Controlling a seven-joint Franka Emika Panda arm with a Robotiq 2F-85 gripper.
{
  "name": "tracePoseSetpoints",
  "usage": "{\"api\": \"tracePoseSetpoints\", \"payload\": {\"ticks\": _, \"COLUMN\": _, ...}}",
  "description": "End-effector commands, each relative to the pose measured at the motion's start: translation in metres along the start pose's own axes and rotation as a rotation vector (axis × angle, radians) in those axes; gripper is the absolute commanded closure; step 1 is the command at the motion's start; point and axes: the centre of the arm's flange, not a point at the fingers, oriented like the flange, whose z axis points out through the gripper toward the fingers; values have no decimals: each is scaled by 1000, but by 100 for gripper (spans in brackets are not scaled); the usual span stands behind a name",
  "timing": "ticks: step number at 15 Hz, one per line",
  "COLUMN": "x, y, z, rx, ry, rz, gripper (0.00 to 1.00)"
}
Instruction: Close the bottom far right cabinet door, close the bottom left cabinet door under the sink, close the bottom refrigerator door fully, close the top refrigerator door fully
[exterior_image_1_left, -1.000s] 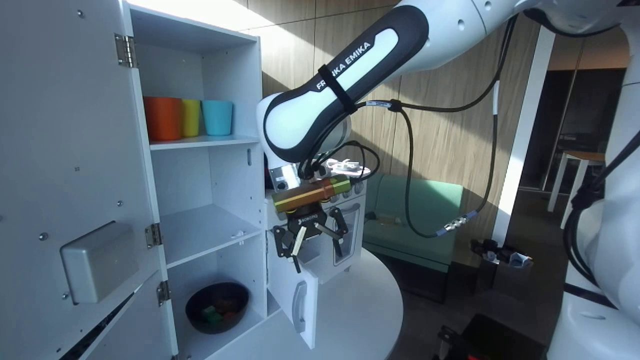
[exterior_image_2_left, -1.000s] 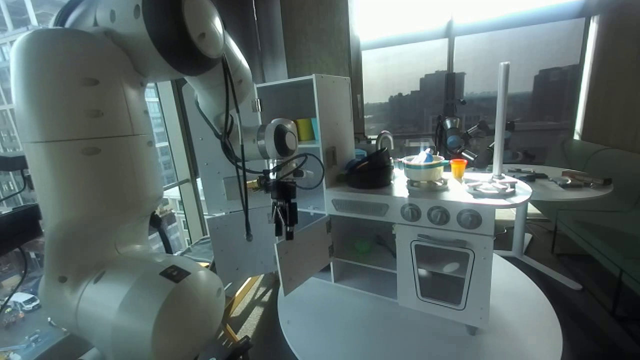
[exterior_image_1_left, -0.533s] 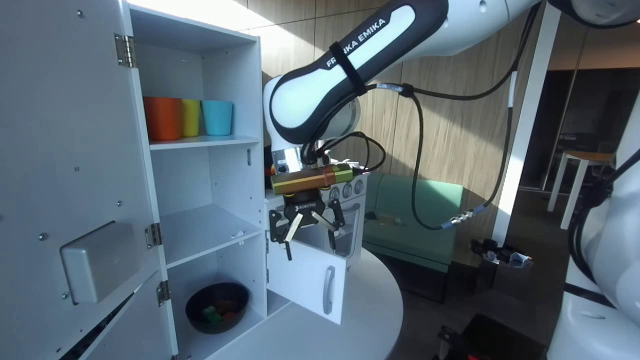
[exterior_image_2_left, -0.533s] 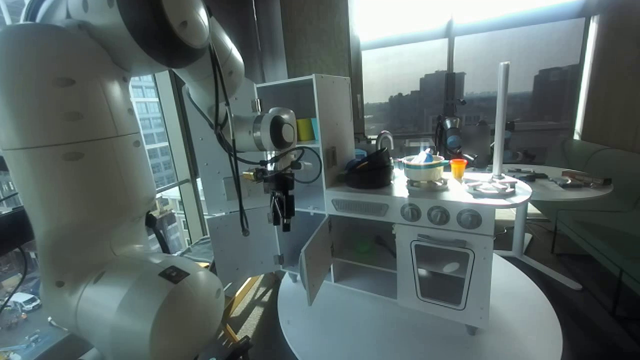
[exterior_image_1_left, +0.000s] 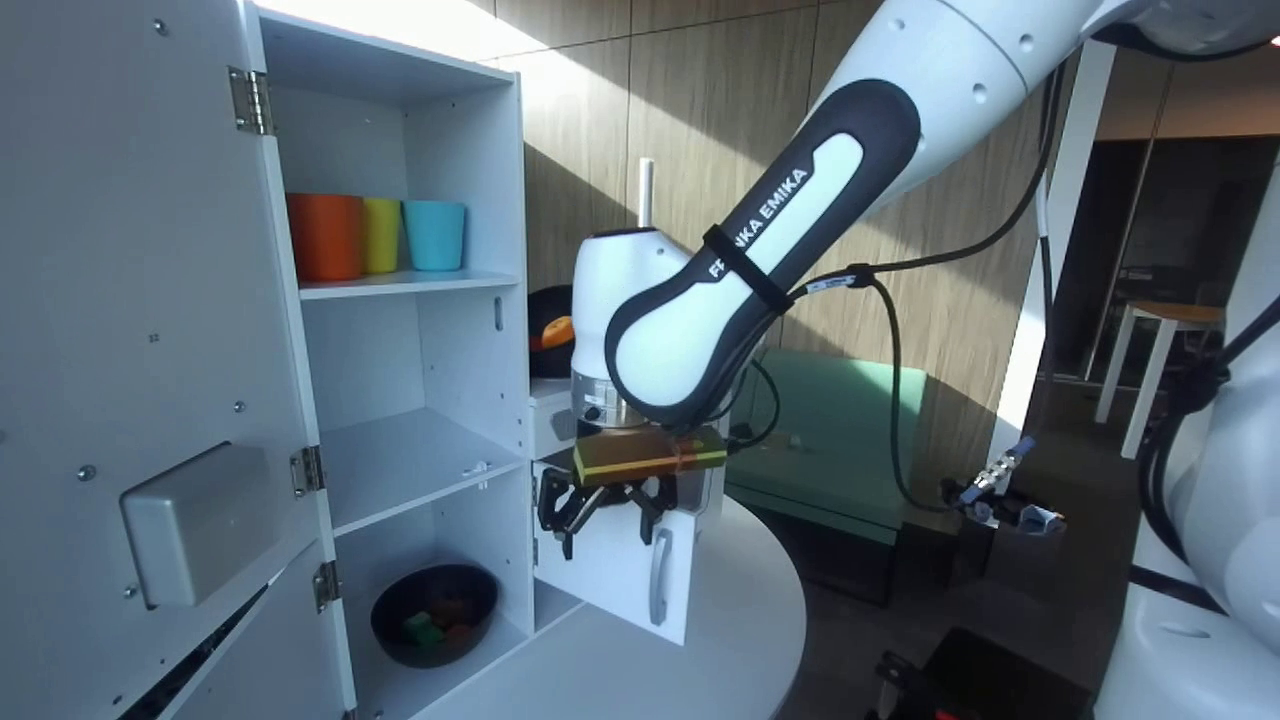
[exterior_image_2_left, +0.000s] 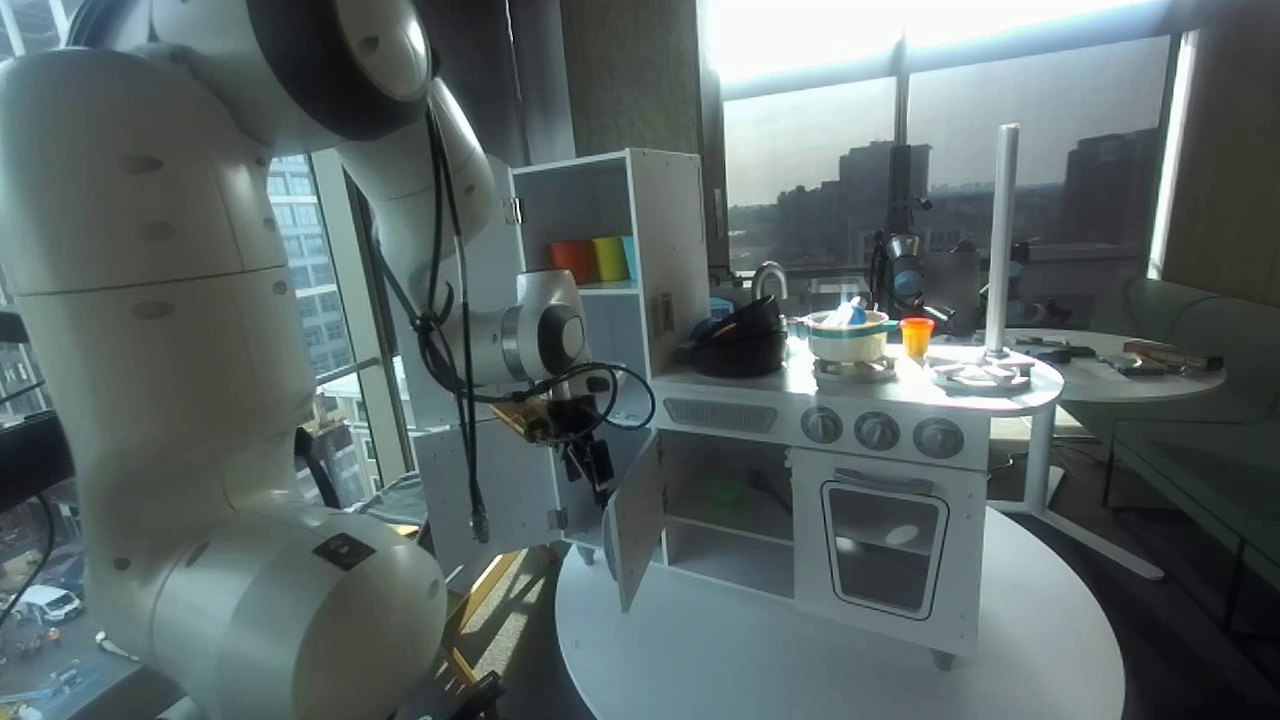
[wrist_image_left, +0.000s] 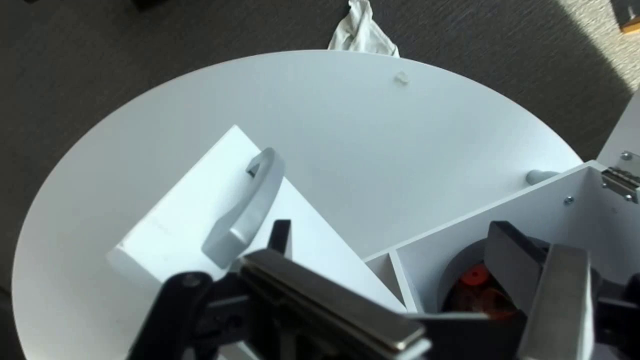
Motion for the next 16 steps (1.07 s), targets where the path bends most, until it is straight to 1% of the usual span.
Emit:
{"api": "tracePoseSetpoints", "payload": {"ticks": 1, "x": -5, "y": 20, "z": 21, "rx": -61, "ry": 179, "rz": -56, "gripper": 0}}
{"api": "tracePoseSetpoints", "payload": {"ticks": 4, "x": 5, "y": 35, "z": 15, "rx": -125, "ry": 298, "rz": -95, "gripper": 0}}
{"api": "tracePoseSetpoints", "payload": {"ticks": 6, "x": 15, "y": 44, "z": 11, "rx": -160, "ry": 389, "rz": -95, "gripper": 0}}
{"api": "tracePoseSetpoints", "payload": {"ticks": 7, "x": 19, "y": 46, "z": 13, "rx": -159, "ry": 419, "rz": -65, "gripper": 0}}
{"api": "tracePoseSetpoints", "payload": {"ticks": 8, "x": 23, "y": 49, "z": 18, "rx": -163, "ry": 425, "rz": -37, "gripper": 0}}
{"api": "tracePoseSetpoints", "payload": {"ticks": 9, "x": 25, "y": 53, "z": 26, "rx": -187, "ry": 400, "rz": -9, "gripper": 0}}
{"api": "tracePoseSetpoints", "payload": {"ticks": 13, "x": 38, "y": 64, "z": 51, "rx": -280, "ry": 443, "rz": 33, "gripper": 0}}
{"api": "tracePoseSetpoints", "payload": {"ticks": 16, "x": 53, "y": 64, "z": 61, "rx": -361, "ry": 519, "rz": 34, "gripper": 0}}
